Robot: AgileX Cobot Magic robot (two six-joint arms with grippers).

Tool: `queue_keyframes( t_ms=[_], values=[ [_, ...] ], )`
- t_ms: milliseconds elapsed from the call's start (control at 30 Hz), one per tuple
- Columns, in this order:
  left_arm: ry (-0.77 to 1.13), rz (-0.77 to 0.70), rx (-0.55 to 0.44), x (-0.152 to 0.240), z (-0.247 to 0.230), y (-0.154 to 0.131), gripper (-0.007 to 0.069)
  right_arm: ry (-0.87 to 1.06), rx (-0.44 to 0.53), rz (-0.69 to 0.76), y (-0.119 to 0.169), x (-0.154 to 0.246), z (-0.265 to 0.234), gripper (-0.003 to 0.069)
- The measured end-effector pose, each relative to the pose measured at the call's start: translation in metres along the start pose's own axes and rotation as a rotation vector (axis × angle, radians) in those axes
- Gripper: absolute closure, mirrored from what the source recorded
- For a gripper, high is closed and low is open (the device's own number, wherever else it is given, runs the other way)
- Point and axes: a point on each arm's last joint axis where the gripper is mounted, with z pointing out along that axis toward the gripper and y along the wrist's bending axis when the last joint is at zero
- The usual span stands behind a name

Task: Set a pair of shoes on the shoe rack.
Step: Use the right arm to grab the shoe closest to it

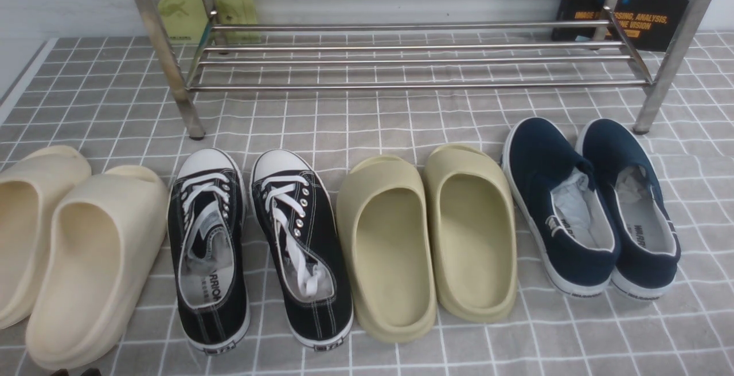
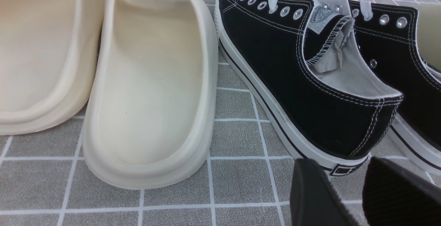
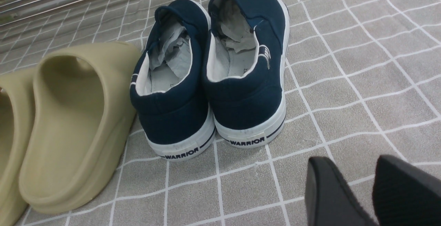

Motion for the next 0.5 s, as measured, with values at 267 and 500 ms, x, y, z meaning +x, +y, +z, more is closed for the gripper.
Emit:
queue_keyframes(
  t_ms=[267,500],
  values=[
    [0.000,0.000,0.000,0.000,0.000,0.000,0.0386,-0.322,-0.040,0.006,0.003,-0.027,-0.004,0.0419],
    [0.000,0.000,0.000,0.000,0.000,0.000,0.0386,-0.703,-0.142,0.171,0.006,-0.057,-0.021,0.0419]
  ],
)
